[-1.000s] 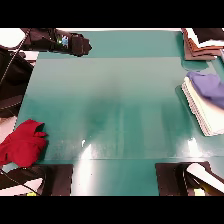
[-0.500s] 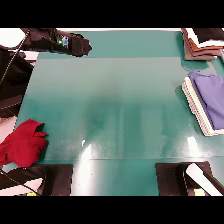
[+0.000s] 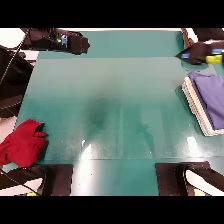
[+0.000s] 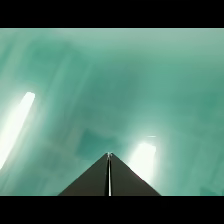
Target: Fold the shirts.
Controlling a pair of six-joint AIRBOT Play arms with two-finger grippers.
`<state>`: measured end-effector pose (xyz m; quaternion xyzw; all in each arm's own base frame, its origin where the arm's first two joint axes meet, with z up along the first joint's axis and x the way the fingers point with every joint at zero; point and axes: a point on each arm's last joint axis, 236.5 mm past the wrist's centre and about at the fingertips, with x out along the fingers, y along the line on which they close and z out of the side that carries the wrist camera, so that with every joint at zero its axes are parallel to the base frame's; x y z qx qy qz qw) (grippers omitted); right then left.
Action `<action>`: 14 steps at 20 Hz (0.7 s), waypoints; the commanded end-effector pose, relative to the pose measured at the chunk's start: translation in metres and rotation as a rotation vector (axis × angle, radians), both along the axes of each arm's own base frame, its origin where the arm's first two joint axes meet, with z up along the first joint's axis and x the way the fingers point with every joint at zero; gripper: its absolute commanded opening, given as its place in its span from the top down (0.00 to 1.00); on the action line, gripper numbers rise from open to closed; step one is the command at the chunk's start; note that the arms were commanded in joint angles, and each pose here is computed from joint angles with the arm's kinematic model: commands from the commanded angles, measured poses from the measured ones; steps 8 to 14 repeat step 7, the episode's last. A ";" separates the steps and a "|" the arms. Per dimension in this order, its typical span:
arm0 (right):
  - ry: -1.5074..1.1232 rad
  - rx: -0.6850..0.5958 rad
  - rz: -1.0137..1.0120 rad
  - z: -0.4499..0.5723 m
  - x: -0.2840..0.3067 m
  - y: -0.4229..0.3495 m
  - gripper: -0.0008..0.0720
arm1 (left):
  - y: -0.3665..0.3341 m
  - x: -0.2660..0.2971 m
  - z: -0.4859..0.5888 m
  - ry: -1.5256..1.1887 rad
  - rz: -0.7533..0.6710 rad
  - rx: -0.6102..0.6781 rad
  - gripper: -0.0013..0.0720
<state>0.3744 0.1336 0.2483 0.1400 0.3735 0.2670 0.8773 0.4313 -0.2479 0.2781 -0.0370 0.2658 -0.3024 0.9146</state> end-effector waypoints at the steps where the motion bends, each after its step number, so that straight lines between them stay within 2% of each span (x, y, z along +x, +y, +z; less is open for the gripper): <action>1: 0.019 -0.001 0.159 -0.008 -0.009 0.058 0.96 | 0.001 0.007 0.010 -0.043 0.018 -0.024 0.95; 14: 0.023 -0.002 0.176 -0.009 -0.010 0.065 0.96 | 0.000 0.007 0.011 -0.047 0.019 -0.027 0.95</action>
